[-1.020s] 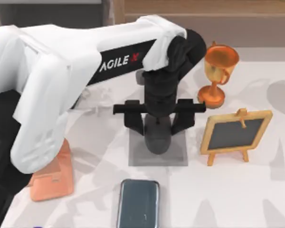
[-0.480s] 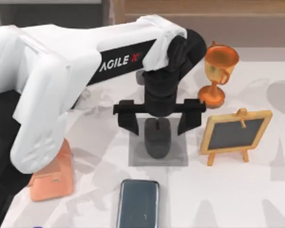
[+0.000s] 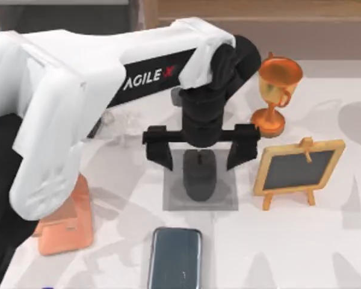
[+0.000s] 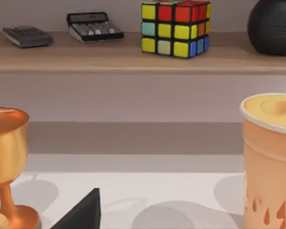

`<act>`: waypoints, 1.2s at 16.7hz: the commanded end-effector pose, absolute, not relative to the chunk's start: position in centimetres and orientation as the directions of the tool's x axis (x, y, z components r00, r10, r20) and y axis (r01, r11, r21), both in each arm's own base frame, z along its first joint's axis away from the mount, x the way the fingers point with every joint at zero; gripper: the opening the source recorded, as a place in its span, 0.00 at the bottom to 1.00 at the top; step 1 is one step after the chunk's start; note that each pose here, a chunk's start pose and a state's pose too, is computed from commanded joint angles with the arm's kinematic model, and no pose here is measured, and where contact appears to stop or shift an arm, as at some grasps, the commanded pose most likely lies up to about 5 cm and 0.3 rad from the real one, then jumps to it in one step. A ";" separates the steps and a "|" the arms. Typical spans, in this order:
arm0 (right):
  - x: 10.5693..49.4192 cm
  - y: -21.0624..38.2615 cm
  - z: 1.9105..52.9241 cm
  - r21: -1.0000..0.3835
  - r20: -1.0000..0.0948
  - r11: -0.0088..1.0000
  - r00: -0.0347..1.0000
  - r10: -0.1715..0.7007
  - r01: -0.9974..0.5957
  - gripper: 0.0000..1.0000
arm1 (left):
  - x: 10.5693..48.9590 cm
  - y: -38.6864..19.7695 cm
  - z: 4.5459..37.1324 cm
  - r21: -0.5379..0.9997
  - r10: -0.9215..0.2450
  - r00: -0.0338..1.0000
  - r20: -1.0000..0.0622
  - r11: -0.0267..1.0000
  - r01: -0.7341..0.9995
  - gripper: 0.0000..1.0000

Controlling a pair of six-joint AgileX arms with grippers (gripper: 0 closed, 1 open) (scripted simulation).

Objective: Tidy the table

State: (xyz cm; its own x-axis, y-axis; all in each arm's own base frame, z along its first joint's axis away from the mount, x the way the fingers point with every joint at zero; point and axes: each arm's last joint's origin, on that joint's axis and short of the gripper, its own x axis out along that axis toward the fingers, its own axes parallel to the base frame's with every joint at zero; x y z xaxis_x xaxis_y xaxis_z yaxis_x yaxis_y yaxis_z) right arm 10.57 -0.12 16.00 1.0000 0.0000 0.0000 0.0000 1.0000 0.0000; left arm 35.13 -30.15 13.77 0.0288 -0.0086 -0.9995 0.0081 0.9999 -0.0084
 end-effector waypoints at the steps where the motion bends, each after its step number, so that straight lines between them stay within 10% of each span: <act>1: 10.6 -0.1 16.0 0.000 0.000 1.000 1.000 0.000 0.000 1.00 | 35.1 -29.7 14.2 -0.010 -0.010 0.035 -0.999 1.000 0.001 1.00; 20: 10.6 -0.1 16.0 0.000 0.000 1.000 1.000 0.000 0.000 1.00 | 17.4 -26.1 17.6 0.004 0.002 0.029 -1.000 0.996 0.085 1.00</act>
State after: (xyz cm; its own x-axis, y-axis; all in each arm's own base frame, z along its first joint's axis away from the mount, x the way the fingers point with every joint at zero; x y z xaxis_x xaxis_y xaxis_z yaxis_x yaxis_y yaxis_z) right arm 10.57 -0.12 16.00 1.0000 0.0000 0.0000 0.0000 1.0000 0.0000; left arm 17.44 -26.12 17.61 0.0290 0.0019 -0.9996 0.0848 0.9964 0.0043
